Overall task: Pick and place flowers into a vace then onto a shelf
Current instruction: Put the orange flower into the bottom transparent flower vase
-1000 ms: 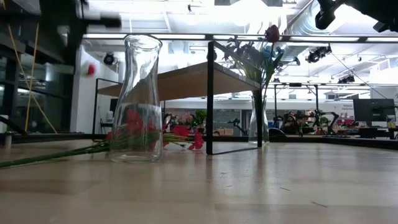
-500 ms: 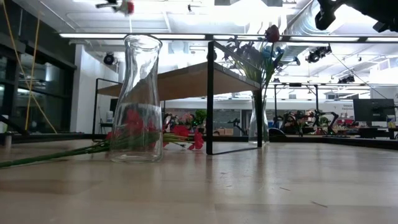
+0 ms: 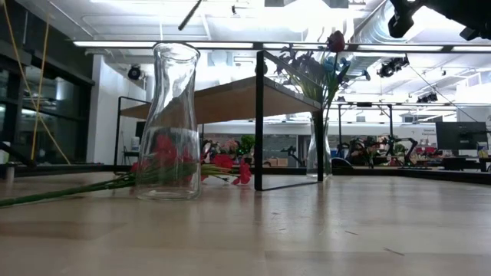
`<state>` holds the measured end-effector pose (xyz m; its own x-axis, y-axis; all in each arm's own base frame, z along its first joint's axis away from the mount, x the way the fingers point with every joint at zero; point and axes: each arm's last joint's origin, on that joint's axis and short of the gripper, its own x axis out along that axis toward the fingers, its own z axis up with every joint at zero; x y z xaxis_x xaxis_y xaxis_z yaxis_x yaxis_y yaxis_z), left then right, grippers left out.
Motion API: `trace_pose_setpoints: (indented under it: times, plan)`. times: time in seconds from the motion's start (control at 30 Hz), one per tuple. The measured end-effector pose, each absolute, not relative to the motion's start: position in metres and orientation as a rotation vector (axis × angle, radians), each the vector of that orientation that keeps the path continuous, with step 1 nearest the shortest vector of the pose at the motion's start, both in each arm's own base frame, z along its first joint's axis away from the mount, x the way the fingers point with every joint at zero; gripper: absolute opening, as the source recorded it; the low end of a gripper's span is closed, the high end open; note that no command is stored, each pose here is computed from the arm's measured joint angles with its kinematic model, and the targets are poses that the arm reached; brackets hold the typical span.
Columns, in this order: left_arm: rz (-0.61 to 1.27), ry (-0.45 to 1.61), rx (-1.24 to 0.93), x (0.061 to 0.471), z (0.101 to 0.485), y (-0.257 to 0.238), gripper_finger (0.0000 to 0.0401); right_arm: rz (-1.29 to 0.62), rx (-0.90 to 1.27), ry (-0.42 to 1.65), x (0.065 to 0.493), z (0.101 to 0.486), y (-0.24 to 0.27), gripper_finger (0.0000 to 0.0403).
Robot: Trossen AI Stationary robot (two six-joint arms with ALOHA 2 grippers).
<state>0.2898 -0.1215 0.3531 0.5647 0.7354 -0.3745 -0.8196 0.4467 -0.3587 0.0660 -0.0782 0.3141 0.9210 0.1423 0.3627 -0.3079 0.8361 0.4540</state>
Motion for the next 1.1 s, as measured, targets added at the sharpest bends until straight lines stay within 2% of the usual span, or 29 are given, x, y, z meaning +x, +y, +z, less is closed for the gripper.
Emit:
trace_pose_setpoints:
  times: [0.53, 1.1]
  plan:
    - [0.87, 0.012, -0.441, 0.287, 0.332, -0.182, 0.0019, 0.237, 0.536, -0.332, 0.066, 0.314, -0.079, 0.0279]
    - [0.878, 0.069, -0.384, 0.288, 0.317, -0.183, 0.0019, 0.233, 0.544, -0.334, 0.066, 0.314, -0.079, 0.0279]
